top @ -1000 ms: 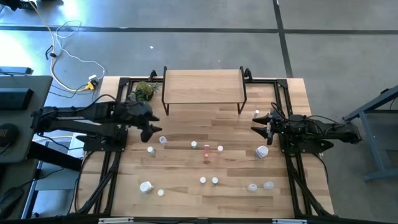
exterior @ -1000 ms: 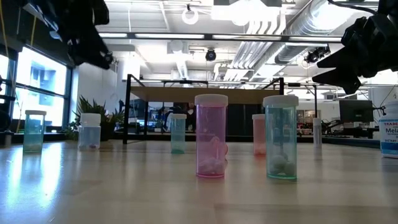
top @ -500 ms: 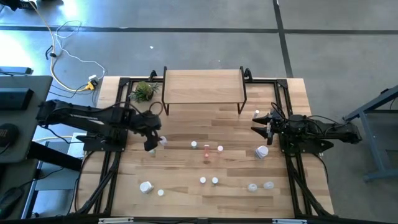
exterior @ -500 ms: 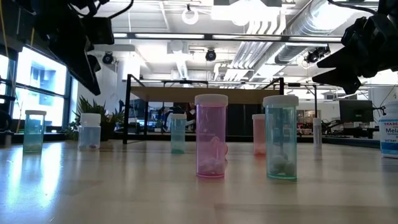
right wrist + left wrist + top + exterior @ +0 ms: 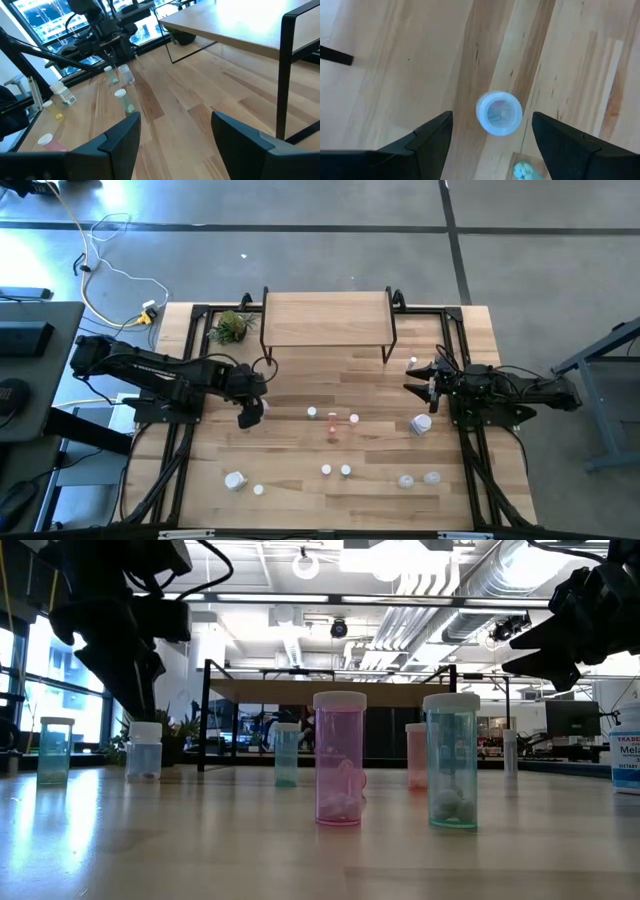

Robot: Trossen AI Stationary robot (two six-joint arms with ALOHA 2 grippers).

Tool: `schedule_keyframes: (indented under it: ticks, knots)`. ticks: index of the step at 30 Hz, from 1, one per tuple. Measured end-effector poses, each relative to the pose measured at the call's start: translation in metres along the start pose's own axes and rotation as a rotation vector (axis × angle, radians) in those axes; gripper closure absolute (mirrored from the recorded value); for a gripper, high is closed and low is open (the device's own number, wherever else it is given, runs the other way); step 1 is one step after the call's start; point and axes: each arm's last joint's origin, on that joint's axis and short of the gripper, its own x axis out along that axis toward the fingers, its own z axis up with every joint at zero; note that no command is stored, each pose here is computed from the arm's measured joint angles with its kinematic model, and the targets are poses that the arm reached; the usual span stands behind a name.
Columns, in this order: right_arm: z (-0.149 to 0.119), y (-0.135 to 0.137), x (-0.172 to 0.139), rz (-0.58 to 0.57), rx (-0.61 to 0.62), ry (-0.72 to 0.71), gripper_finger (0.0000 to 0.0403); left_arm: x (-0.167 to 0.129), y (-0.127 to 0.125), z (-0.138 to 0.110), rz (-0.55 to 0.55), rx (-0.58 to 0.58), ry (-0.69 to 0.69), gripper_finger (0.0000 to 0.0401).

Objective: Pick and place medicine bottles onto shelf by color
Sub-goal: Put the transparent pill bottle on the shelf

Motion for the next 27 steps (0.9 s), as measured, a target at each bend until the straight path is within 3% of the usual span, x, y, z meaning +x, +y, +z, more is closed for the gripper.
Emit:
schedule_keyframes:
  ticks: [15,27]
  knots:
    - [0.0,0.0,0.0,-0.001,-0.001,0.003,0.0169,0.019,-0.003,0.003,0.021,0.005,0.051,0.0147]
    - [0.0,0.0,0.0,-0.002,-0.001,0.004,0.0169,0.02,-0.003,0.003,0.014,0.023,0.055,0.0266]
